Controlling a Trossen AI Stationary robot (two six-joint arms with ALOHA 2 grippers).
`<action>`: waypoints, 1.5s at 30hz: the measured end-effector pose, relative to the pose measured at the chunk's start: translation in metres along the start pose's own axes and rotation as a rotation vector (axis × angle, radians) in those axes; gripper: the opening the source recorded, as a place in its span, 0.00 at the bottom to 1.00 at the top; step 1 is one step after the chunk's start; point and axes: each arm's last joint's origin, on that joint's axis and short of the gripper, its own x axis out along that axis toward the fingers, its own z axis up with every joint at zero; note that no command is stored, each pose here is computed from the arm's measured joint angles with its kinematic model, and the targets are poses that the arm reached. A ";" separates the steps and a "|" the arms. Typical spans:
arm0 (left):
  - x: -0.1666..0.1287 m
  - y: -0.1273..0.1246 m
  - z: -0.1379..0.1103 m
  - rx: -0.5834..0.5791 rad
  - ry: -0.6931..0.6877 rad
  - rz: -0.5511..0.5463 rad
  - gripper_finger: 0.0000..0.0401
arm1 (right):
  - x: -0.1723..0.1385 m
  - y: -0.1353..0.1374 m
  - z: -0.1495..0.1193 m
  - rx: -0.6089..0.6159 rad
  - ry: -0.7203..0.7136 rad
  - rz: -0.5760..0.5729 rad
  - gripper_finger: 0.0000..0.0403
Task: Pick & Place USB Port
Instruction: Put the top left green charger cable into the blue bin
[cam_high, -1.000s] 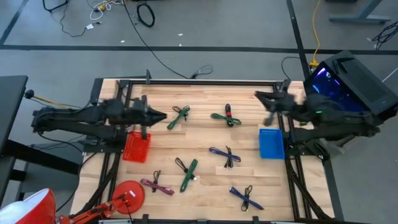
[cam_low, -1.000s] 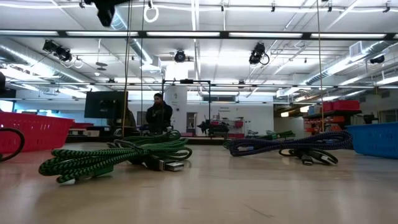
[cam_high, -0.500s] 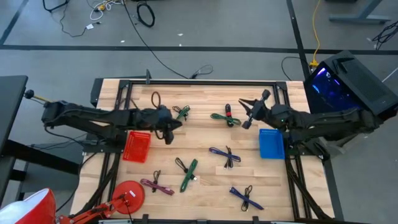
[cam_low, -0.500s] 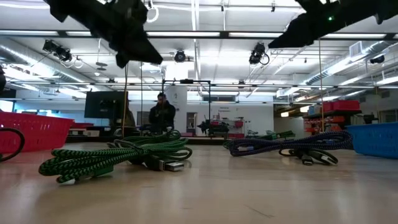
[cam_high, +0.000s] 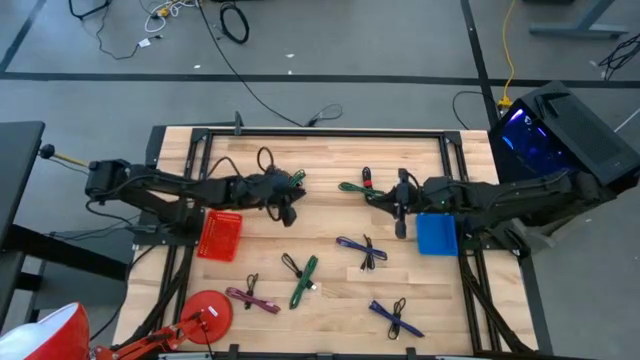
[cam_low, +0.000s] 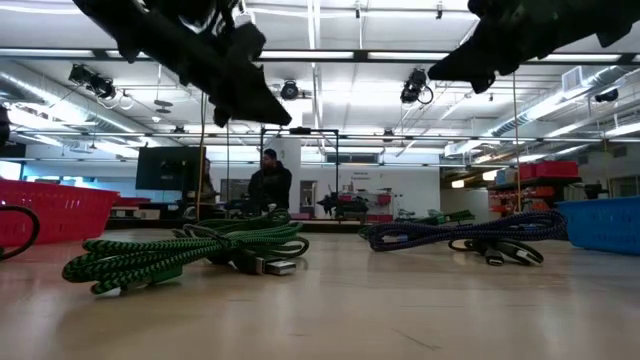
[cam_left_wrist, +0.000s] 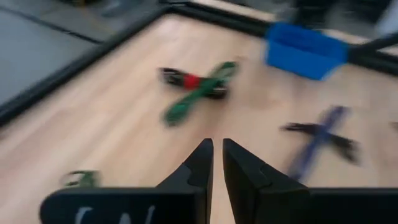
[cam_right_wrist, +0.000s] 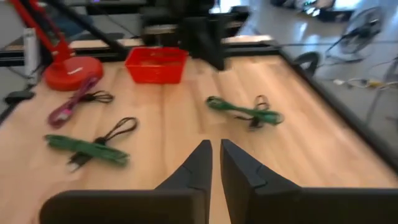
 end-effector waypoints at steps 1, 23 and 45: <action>0.001 0.005 -0.002 -0.003 0.026 0.021 0.10 | 0.002 0.003 -0.001 0.000 0.005 0.014 0.09; 0.020 0.069 -0.035 -0.091 0.441 0.075 0.22 | 0.039 0.028 0.001 -0.106 -0.143 0.092 0.09; 0.059 0.078 -0.071 -0.188 0.538 0.102 0.15 | 0.042 0.029 0.001 -0.111 -0.150 0.091 0.09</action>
